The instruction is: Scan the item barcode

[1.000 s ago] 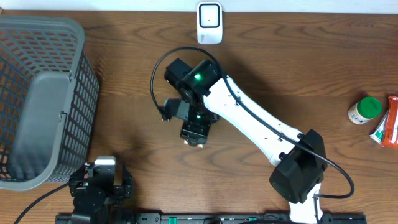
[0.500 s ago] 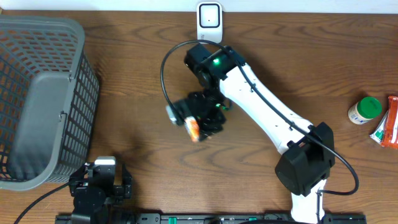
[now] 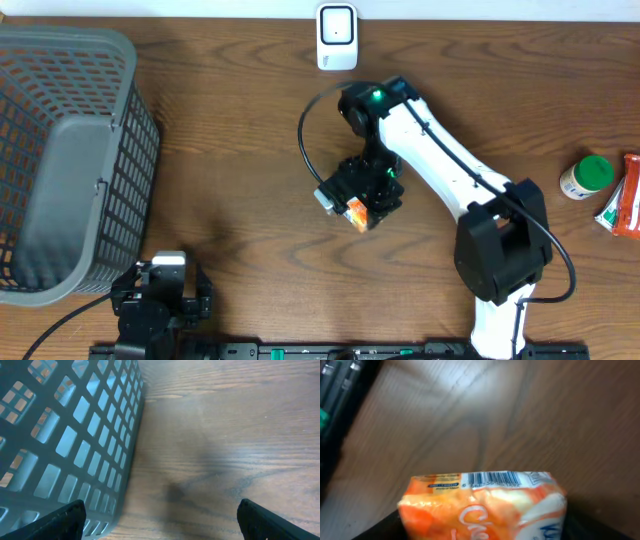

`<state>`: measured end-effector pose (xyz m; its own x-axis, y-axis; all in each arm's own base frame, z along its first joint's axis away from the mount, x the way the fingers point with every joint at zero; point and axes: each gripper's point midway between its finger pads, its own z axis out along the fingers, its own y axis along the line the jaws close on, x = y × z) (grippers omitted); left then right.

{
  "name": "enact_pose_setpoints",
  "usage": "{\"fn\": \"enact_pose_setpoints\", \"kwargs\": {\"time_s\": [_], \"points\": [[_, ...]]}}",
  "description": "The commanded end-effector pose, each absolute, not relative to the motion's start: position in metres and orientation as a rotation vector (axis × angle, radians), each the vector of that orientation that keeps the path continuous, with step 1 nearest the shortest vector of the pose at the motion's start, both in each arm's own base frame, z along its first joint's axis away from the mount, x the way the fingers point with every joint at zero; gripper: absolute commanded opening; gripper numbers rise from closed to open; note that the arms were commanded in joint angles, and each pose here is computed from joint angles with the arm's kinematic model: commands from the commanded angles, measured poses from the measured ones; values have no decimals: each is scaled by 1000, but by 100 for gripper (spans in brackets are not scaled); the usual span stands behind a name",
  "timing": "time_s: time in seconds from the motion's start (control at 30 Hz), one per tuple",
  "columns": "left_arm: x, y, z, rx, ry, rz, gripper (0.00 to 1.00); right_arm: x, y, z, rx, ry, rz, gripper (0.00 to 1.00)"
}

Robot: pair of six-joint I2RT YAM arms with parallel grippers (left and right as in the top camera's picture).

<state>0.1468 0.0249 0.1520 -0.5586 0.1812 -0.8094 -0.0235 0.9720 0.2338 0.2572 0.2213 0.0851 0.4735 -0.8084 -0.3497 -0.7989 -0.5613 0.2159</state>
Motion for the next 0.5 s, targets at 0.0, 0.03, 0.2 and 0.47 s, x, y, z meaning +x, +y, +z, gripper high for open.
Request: {"fn": "enact_pose_setpoints", "kwargs": {"time_s": [0.0, 0.03, 0.2, 0.47], "points": [[146, 26, 153, 90, 2145, 265, 95, 249, 206, 50, 2582, -1500, -583, 79], [146, 26, 153, 90, 2145, 265, 95, 250, 203, 42, 2586, -1490, -529, 79], [146, 26, 153, 90, 2145, 265, 95, 288, 205, 52, 2598, -1605, -168, 82], [146, 26, 153, 90, 2145, 265, 95, 384, 276, 143, 2165, -2873, -78, 99]]}}
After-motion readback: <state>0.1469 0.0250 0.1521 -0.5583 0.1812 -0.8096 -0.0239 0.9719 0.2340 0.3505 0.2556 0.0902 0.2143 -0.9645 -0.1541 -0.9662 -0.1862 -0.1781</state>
